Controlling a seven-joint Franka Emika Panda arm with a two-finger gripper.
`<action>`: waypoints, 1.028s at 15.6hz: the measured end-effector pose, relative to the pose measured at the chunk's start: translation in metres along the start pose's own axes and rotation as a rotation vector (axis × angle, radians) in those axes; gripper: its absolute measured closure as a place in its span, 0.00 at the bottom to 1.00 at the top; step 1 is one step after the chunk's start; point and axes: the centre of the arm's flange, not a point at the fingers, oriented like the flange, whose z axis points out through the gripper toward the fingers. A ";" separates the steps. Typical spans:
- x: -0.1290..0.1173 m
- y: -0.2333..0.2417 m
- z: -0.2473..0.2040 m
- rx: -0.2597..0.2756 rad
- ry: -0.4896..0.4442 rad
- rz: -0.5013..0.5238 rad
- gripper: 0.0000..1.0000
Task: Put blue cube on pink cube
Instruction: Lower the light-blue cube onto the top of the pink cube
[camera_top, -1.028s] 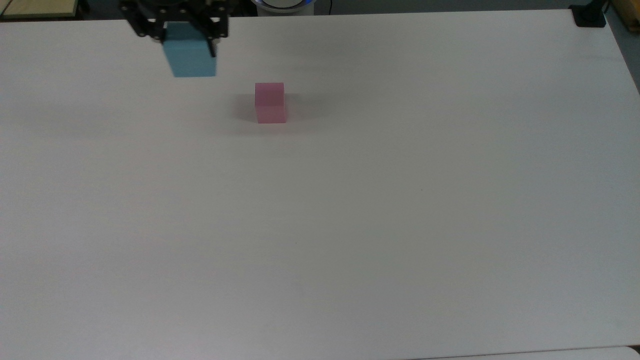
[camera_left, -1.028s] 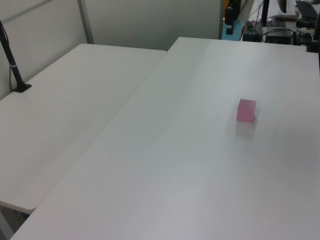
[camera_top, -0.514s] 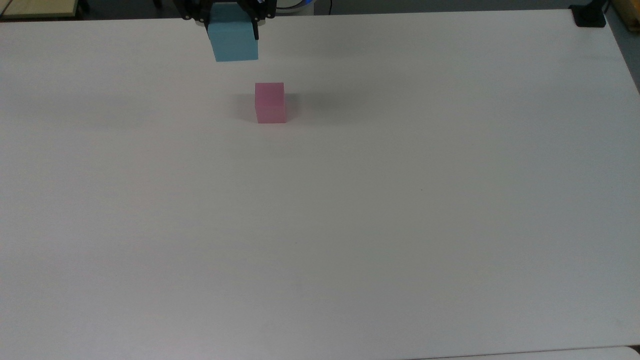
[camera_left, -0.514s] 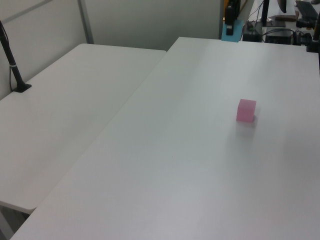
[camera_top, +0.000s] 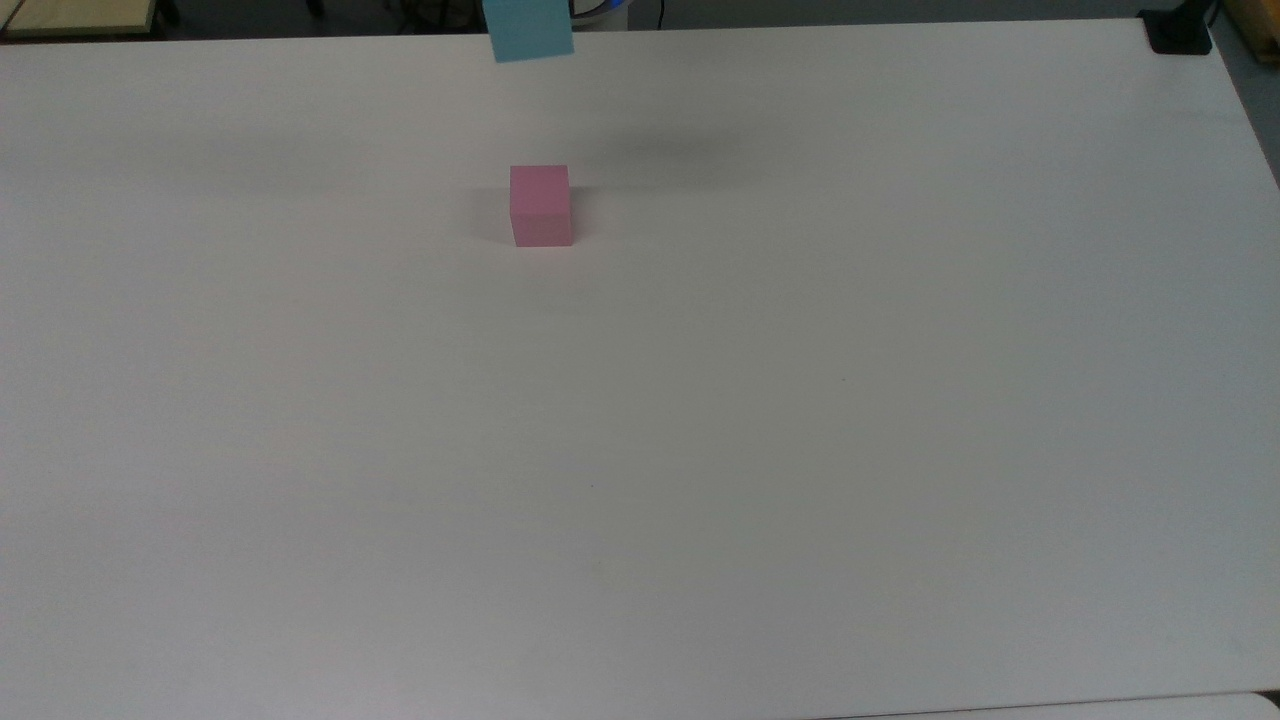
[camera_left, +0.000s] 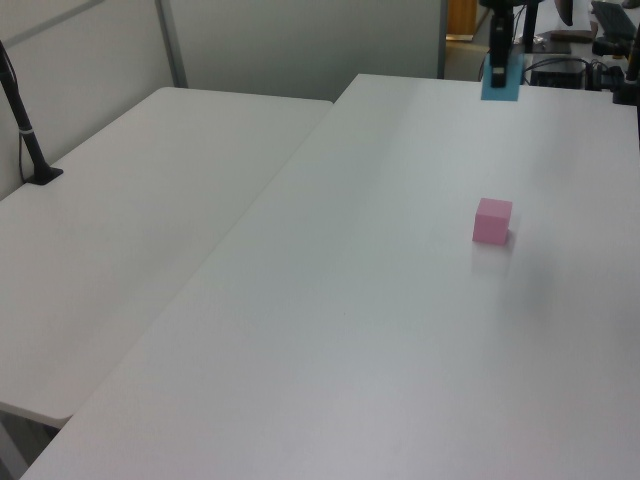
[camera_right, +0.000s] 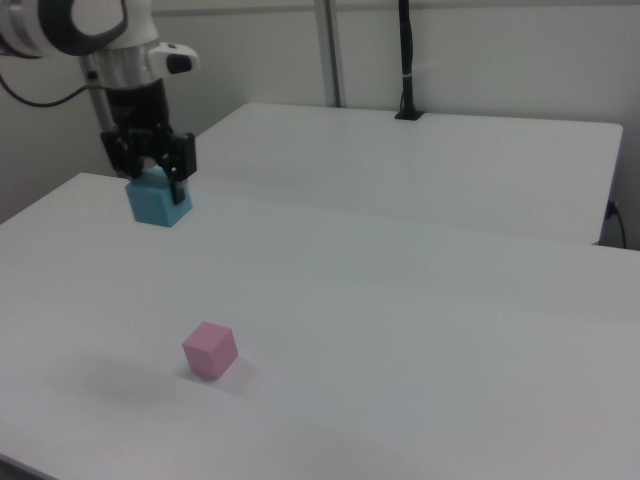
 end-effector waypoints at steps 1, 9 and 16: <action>-0.006 -0.003 0.001 0.001 -0.002 0.002 0.37; -0.005 -0.009 0.083 0.001 0.016 0.015 0.37; -0.007 -0.004 0.209 -0.086 0.041 0.091 0.37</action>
